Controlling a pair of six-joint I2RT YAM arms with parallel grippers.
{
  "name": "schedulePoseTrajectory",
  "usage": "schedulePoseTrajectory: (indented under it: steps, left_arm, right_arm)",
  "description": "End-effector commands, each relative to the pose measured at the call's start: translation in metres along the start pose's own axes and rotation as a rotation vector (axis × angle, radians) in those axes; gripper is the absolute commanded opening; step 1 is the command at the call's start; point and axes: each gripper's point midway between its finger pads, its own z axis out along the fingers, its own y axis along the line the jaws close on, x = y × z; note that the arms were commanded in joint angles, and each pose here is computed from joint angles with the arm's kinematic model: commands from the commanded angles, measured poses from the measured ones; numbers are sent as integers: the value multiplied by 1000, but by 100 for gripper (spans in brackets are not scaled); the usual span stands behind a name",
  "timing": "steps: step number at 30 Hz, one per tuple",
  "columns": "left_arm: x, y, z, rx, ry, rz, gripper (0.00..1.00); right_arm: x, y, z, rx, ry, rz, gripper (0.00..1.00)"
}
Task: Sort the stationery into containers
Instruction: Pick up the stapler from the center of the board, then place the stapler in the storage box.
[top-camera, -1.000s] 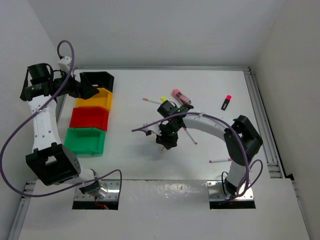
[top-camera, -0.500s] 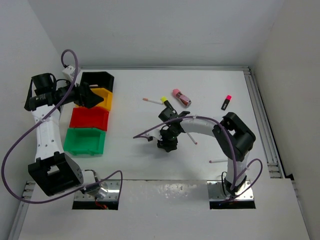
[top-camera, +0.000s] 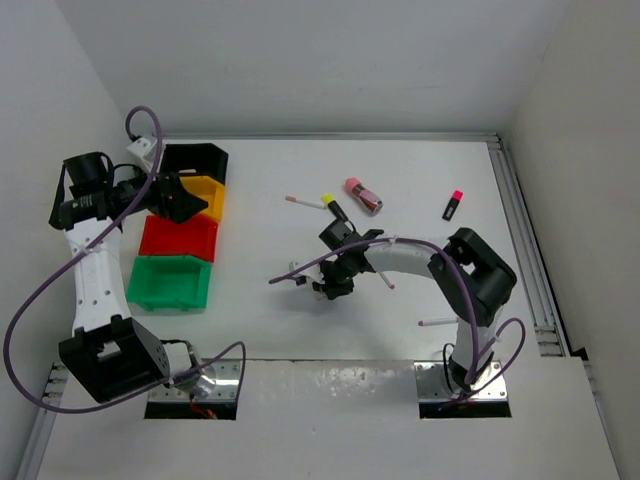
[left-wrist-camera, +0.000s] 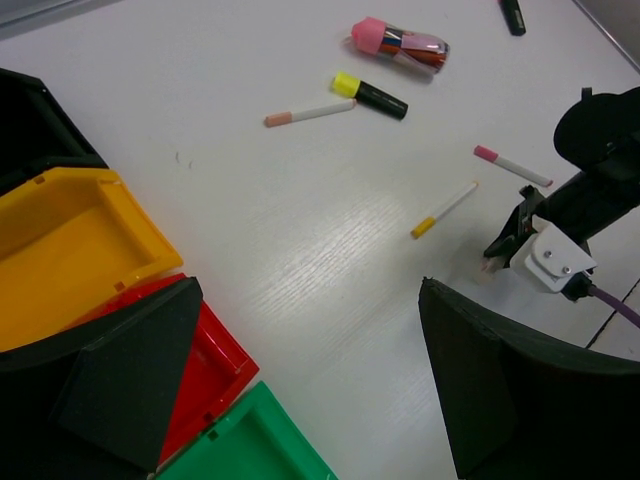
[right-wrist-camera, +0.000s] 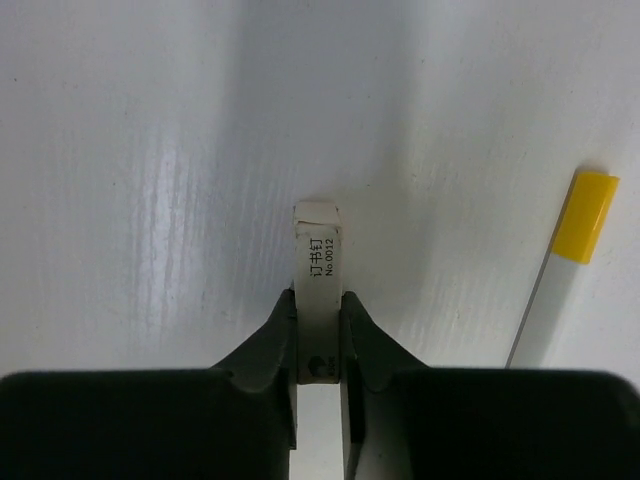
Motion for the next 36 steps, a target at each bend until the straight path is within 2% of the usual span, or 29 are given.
schedulePoseTrajectory:
  steps: [1, 4, 7, 10, 11, 12, 16, 19, 21, 25, 36]
  left_arm:
    - [-4, -12, -7, 17, -32, 64, 96]
    - [1, -32, -11, 71, -50, 121, 96]
    - [13, -61, -16, 168, -60, 162, 94]
    - [25, -91, -17, 301, -79, 156, 89]
    - [32, -105, -19, 352, -72, 99, 87]
    - [36, -116, -16, 398, -58, 89, 82]
    - [51, -138, -14, 478, -30, 67, 79]
    - [44, -153, -16, 527, -55, 64, 79]
    - [35, -165, -17, 580, -74, -32, 82]
    - [15, -167, -17, 630, -123, -50, 83]
    - [16, -164, -6, 661, -63, -61, 78]
  right_arm:
    - [-13, -11, -11, 47, -24, 8, 8]
    - [-41, -18, -46, 55, -97, 114, 4]
    - [-86, -33, -98, 74, -254, 231, 1]
    - [-136, -45, -154, 94, -437, 306, 0]
    - [-148, -46, -167, 93, -490, 309, 0]
    - [-159, -44, -179, 89, -527, 339, 0]
    - [-201, -45, -212, 62, -659, 370, 0]
    - [-221, -41, -220, 8, -714, 412, 0]
    - [-234, -38, -225, -22, -739, 404, 0]
    - [-253, -29, -213, -85, -743, 387, 0]
    - [-286, -10, -199, -175, -752, 346, 0]
